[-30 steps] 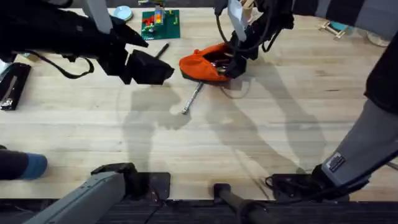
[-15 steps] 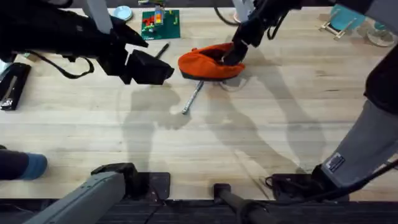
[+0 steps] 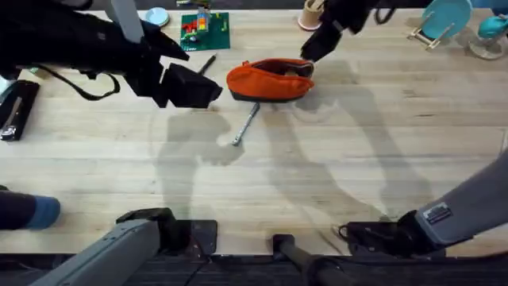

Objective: Unzip the bag, pick up the pens from the table one at a time and place them inside, then zip the bag closed.

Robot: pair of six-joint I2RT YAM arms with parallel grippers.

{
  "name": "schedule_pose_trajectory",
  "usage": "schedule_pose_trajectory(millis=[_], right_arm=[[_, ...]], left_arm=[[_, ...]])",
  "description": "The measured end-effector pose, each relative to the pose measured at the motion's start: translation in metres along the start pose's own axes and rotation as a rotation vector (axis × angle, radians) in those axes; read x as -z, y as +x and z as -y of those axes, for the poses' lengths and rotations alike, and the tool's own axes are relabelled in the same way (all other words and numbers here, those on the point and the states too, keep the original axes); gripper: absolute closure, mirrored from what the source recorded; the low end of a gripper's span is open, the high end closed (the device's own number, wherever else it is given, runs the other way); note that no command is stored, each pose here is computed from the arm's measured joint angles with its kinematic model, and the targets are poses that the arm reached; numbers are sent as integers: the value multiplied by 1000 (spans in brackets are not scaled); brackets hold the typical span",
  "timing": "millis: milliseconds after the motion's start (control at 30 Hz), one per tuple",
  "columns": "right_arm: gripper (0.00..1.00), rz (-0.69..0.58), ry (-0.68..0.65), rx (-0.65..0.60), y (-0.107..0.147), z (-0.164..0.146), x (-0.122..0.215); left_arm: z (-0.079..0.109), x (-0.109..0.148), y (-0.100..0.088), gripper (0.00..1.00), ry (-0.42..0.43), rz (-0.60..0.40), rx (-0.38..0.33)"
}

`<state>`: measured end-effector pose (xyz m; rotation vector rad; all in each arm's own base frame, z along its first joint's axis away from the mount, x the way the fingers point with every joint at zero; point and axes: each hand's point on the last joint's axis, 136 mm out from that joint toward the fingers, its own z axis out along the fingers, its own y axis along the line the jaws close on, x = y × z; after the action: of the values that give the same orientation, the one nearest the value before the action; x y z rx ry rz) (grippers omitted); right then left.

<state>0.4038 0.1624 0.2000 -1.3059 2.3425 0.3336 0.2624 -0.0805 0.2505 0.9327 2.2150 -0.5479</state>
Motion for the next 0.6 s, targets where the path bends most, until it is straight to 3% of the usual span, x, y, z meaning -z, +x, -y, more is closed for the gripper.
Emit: schedule_pose_trajectory(millis=[267, 600], right_arm=[[6, 91, 119, -117, 4, 20, 61], [9, 111, 139, -163, 7, 12, 84]], left_arm=[[0, 0, 0, 6, 0, 0, 0], [0, 0, 0, 7, 0, 0, 11]])
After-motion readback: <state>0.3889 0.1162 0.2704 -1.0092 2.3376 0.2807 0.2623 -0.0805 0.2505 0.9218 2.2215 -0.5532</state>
